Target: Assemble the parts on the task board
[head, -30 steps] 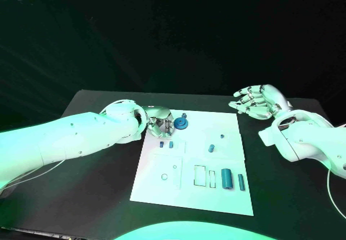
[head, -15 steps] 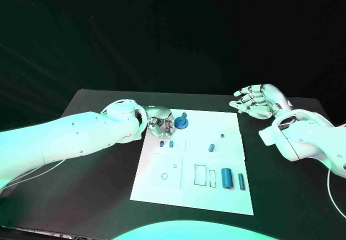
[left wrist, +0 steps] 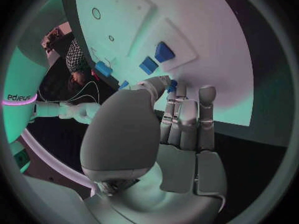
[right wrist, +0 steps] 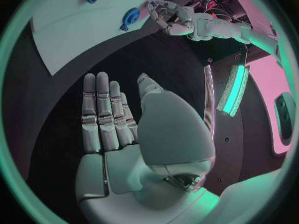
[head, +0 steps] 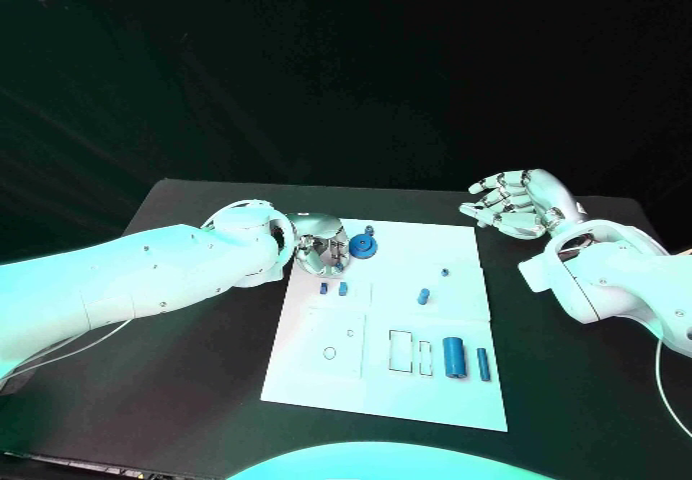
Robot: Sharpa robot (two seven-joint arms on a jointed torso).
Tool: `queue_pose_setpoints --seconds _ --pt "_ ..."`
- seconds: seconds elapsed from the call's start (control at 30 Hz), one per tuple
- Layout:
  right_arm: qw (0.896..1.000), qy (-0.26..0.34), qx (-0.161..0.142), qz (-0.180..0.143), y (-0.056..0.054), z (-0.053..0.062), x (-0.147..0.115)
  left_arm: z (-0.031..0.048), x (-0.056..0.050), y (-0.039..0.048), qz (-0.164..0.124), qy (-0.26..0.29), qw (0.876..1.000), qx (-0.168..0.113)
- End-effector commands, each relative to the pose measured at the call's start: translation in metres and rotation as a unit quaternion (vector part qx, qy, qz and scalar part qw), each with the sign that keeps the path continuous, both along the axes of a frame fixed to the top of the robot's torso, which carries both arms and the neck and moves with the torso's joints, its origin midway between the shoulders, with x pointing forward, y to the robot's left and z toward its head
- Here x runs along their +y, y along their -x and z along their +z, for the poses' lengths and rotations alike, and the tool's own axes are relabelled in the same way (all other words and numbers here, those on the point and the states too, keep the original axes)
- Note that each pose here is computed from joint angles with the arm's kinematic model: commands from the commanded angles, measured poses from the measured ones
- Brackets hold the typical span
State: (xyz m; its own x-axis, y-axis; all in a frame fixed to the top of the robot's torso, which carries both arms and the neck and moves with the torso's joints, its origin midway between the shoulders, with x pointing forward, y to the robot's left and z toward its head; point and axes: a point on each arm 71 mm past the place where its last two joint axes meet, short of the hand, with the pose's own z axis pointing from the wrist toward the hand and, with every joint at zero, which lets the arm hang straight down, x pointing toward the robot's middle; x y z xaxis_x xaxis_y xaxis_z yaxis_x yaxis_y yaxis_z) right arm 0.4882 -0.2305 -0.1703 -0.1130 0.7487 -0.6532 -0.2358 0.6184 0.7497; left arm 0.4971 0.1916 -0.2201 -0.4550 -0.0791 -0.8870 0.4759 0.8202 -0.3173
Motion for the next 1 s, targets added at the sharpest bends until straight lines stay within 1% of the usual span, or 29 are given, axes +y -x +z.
queue_pose_setpoints --seconds 0.03,0.67,1.0 --pt "1.0 0.0 -0.001 0.01 0.0 0.0 0.002 -0.0011 -0.001 0.0008 -0.003 0.0 1.0 0.009" --pt "1.0 0.001 0.003 0.01 0.0 -0.002 0.001 -0.0024 0.002 0.0004 0.003 -0.006 1.0 0.015" --pt "1.0 0.01 0.02 0.016 -0.001 -0.004 0.0 -0.0047 0.013 -0.0026 0.021 -0.024 0.999 0.017"
